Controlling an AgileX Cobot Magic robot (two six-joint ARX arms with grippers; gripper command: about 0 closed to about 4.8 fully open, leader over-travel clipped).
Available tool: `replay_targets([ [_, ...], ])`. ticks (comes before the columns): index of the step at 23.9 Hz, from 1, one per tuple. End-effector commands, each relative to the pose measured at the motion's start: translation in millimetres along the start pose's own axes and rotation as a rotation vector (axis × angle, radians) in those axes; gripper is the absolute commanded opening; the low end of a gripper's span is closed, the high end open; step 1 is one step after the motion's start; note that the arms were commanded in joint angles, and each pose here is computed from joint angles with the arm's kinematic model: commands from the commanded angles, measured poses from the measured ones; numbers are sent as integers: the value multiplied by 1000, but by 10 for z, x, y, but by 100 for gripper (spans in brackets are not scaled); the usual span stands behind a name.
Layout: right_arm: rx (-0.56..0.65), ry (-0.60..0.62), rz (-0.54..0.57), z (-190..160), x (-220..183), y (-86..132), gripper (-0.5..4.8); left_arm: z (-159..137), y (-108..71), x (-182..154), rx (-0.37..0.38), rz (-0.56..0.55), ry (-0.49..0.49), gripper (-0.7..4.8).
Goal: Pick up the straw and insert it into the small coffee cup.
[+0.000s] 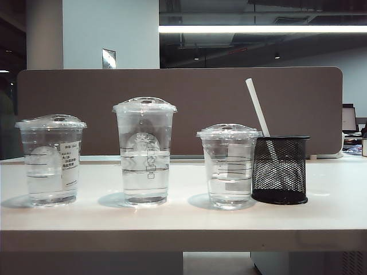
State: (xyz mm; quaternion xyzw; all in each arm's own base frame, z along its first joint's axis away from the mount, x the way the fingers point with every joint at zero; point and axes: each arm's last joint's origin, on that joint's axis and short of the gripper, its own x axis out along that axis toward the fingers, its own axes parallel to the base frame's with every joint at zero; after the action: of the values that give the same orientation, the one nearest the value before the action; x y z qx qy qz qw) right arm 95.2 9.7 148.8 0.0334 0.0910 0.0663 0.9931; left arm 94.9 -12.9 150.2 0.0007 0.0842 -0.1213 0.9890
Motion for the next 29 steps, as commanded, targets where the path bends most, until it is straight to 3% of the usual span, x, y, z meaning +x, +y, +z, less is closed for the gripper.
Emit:
replay_targets([
  [1, -3, -4, 1, 3, 0, 1, 0, -2, 1, 3, 4, -2, -5, -4],
  [8, -3, -4, 1, 3, 0, 1, 0, 20, -2, -11, 3, -3, 7, -4],
  [12, -3, -4, 1, 3, 0, 1, 0, 170, -18, -127, -9, -3, 79, -4],
  [19, -3, -4, 1, 3, 0, 1, 0, 664, -58, -402, -24, -3, 171, -4],
  [25, -3, -4, 1, 2, 0, 1, 0, 1209, -77, -553, 6, -2, 70, -4],
  [28, -3, -4, 1, 2, 0, 1, 0, 1534, -100, -753, 12, 20, 43, -5],
  [29, -3, -4, 1, 3, 0, 1, 0, 1745, -131, -957, -1, 17, 38, -4],
])
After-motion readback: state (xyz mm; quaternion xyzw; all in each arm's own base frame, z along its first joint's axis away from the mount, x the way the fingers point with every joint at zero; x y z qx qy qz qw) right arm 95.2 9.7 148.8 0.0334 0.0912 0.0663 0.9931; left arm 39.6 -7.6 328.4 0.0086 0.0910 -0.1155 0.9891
